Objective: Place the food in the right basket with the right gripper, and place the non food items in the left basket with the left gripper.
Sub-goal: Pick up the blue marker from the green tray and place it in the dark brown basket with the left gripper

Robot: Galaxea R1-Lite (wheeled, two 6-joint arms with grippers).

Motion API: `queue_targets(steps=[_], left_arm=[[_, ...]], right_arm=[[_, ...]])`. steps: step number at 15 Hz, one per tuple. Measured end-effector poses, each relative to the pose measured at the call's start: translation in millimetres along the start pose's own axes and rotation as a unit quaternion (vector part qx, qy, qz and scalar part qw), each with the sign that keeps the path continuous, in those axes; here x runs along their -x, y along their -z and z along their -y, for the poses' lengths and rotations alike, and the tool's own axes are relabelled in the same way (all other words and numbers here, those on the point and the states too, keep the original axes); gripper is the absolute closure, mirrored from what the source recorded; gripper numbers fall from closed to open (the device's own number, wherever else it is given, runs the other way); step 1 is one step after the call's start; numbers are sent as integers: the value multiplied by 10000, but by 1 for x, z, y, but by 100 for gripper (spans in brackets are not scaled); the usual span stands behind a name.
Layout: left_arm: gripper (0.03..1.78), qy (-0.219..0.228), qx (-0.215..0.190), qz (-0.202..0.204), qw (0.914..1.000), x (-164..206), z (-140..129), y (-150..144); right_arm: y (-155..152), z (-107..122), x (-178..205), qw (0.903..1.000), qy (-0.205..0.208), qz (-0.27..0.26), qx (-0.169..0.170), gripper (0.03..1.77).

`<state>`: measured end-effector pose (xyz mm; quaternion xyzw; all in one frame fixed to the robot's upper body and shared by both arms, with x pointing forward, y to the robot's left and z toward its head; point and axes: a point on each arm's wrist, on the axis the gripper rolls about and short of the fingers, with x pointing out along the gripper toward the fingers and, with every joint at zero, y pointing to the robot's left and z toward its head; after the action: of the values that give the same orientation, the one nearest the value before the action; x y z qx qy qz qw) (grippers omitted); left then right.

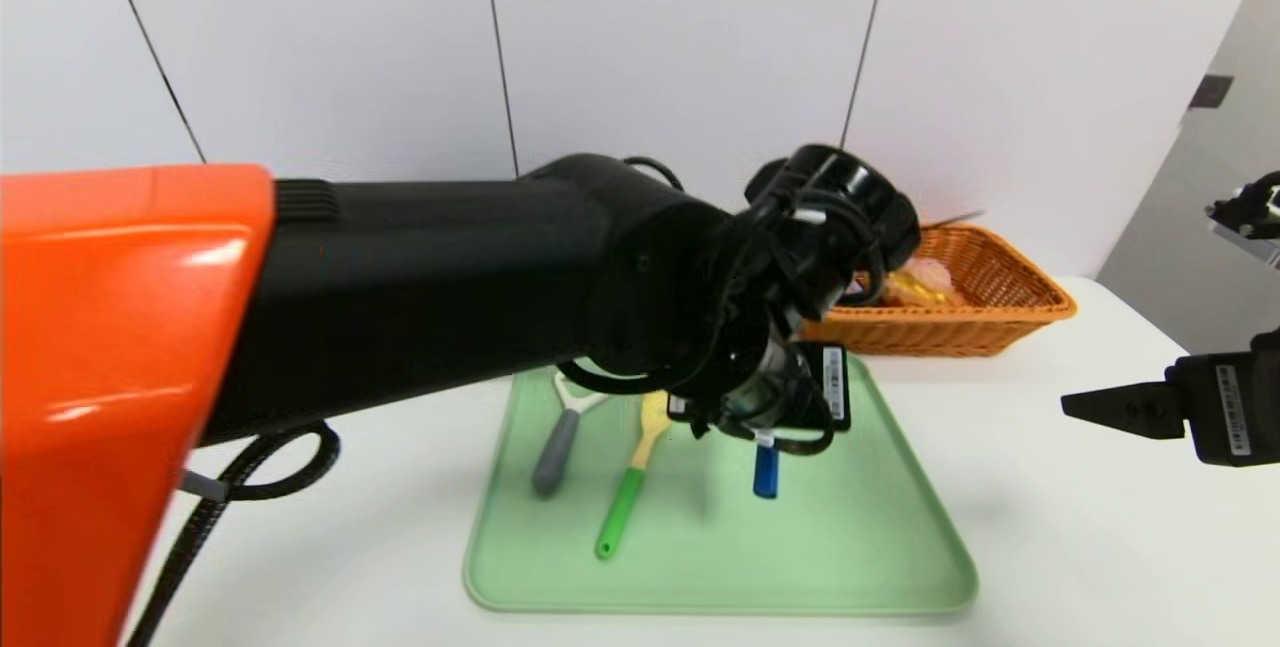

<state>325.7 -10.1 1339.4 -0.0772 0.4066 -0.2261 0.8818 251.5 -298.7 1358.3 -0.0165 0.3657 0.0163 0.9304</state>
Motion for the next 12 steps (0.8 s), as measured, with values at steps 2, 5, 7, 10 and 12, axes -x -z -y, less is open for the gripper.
queue_targets(steps=[2,5,7,10,12], left_arm=[[167,201,83,516,9984,25,-9,-23],[167,-5,279,1269,9915,59,-54,-66],[167,-346,512,1706,9834,78,-94,-92],[167,-925,984,2233,9654,97,-155,-120],[167,-1219,1237,2354,9562,100,-189,-131]], right_arm=[[0,0,-1,10000,7,6,-3,9],[-2,1,-4,10000,58,-31,-44,9],[-3,0,-8,9999,58,-78,-40,9],[-5,0,-13,9998,78,-163,-30,9],[-5,0,-16,9997,108,-210,-42,9]])
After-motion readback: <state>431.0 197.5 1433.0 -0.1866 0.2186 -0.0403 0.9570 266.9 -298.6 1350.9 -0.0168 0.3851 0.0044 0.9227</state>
